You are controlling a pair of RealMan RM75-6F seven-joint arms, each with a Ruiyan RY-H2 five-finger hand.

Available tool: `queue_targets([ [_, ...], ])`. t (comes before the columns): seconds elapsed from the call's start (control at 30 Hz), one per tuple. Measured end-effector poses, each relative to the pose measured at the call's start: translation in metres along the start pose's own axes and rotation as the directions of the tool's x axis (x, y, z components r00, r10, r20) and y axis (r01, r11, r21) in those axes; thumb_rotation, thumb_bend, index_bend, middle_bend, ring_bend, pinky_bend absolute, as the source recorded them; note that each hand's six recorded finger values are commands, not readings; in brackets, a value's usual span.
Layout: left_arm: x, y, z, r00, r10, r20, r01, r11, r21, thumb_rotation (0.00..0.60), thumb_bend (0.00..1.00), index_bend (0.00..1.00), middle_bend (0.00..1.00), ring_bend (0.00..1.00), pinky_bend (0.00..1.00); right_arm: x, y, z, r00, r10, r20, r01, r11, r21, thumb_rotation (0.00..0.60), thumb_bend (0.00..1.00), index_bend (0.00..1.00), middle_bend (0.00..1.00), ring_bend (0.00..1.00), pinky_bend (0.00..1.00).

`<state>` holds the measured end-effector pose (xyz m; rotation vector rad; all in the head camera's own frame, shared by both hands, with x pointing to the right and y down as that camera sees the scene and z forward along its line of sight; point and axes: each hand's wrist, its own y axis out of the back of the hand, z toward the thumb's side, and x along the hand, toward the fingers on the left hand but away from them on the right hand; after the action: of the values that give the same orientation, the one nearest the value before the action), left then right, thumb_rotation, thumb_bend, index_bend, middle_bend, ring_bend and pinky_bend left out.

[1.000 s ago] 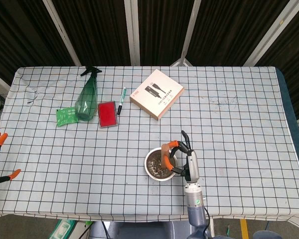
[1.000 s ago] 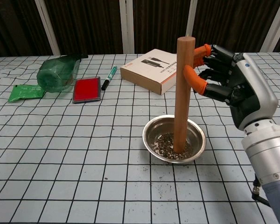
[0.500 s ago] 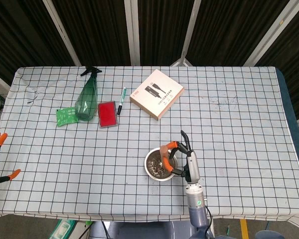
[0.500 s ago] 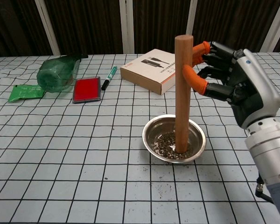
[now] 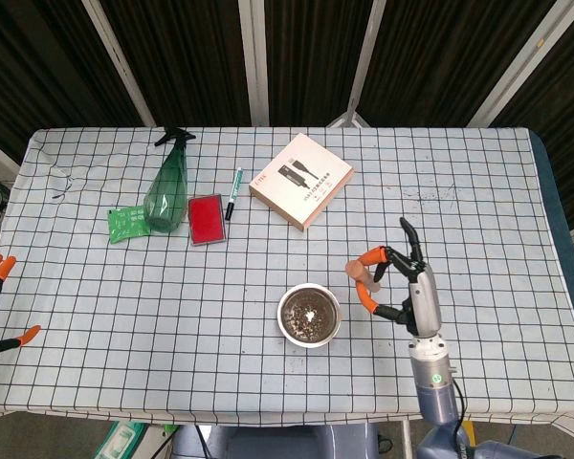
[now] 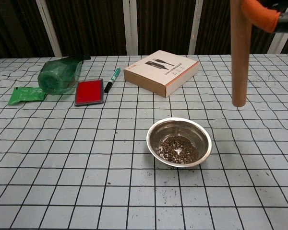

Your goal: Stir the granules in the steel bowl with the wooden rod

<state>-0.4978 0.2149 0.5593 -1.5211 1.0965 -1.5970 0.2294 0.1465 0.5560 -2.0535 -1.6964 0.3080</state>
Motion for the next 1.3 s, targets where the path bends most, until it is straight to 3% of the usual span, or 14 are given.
queue_targets([
  [0.13,0.0,0.0,0.0,1.0,0.0,0.001,0.0,1.0,0.003,0.6,0.02,0.0,0.0,0.0,0.0,-0.001,0.032,-0.009,0.999,0.042,-0.002,-0.041,0.985,0.169,0.6,0.52,0.67,0.57,0.66,0.04],
  [0.27,0.0,-0.001,0.001,1.0,-0.001,0.001,0.001,1.0,0.007,0.6,0.02,0.0,0.0,0.0,0.0,0.007,0.056,-0.03,0.996,0.078,0.041,-0.087,0.945,0.316,0.6,0.52,0.67,0.57,0.66,0.04],
  [0.37,0.0,-0.001,0.001,1.0,-0.002,0.001,0.002,1.0,0.011,0.6,0.02,0.0,0.0,0.0,0.0,0.015,0.069,-0.051,0.992,0.095,0.087,-0.123,0.9,0.419,0.6,0.52,0.67,0.57,0.66,0.02],
  [0.5,0.0,-0.002,0.001,1.0,-0.003,-0.005,0.003,1.0,0.012,0.6,0.02,0.0,0.0,0.0,0.0,0.022,0.085,-0.08,0.982,0.109,0.155,-0.179,0.806,0.564,0.6,0.52,0.64,0.57,0.64,0.0],
  [0.57,0.0,-0.002,0.001,1.0,-0.003,-0.008,0.003,1.0,0.012,0.6,0.02,0.0,0.0,0.0,0.0,0.025,0.087,-0.088,0.975,0.116,0.188,-0.208,0.769,0.605,0.6,0.52,0.56,0.54,0.58,0.0],
  [0.67,0.0,-0.002,0.001,1.0,-0.002,-0.009,0.002,1.0,0.011,0.6,0.02,0.0,0.0,0.0,0.0,0.03,0.084,-0.101,0.957,0.141,0.252,-0.276,0.7,0.659,0.6,0.52,0.36,0.41,0.39,0.0],
  [0.73,-0.001,-0.001,0.0,1.0,-0.001,-0.009,0.001,1.0,0.01,0.6,0.02,0.0,0.0,0.0,0.0,0.034,0.08,-0.109,0.937,0.167,0.306,-0.338,0.647,0.683,0.6,0.52,0.21,0.31,0.28,0.0],
  [0.8,-0.001,-0.001,0.0,1.0,-0.001,-0.008,0.001,1.0,0.008,0.6,0.02,0.0,0.0,0.0,0.0,0.039,0.074,-0.114,0.914,0.196,0.356,-0.397,0.614,0.682,0.6,0.52,0.11,0.25,0.22,0.0],
  [1.0,-0.001,-0.002,0.001,1.0,-0.007,-0.004,0.007,1.0,0.008,0.6,0.02,0.0,0.0,0.0,0.0,0.048,0.057,-0.109,0.857,0.264,0.442,-0.509,0.565,0.65,0.6,0.5,0.01,0.18,0.13,0.0],
  [1.1,-0.001,-0.002,0.001,1.0,-0.007,-0.004,0.007,1.0,0.008,0.6,0.02,0.0,0.0,0.0,0.0,0.051,0.055,-0.105,0.842,0.278,0.463,-0.534,0.554,0.638,0.6,0.5,0.0,0.17,0.12,0.0],
  [1.2,-0.002,-0.002,0.0,1.0,-0.006,-0.005,0.006,1.0,0.008,0.6,0.02,0.0,0.0,0.0,0.0,0.053,0.061,-0.102,0.841,0.269,0.47,-0.533,0.557,0.637,0.6,0.5,0.0,0.15,0.09,0.0],
  [1.3,-0.002,-0.002,-0.001,1.0,-0.007,-0.007,0.008,1.0,0.008,0.6,0.02,0.0,0.0,0.0,0.0,0.053,0.073,-0.096,0.852,0.241,0.465,-0.512,0.567,0.645,0.6,0.5,0.0,0.13,0.06,0.0],
])
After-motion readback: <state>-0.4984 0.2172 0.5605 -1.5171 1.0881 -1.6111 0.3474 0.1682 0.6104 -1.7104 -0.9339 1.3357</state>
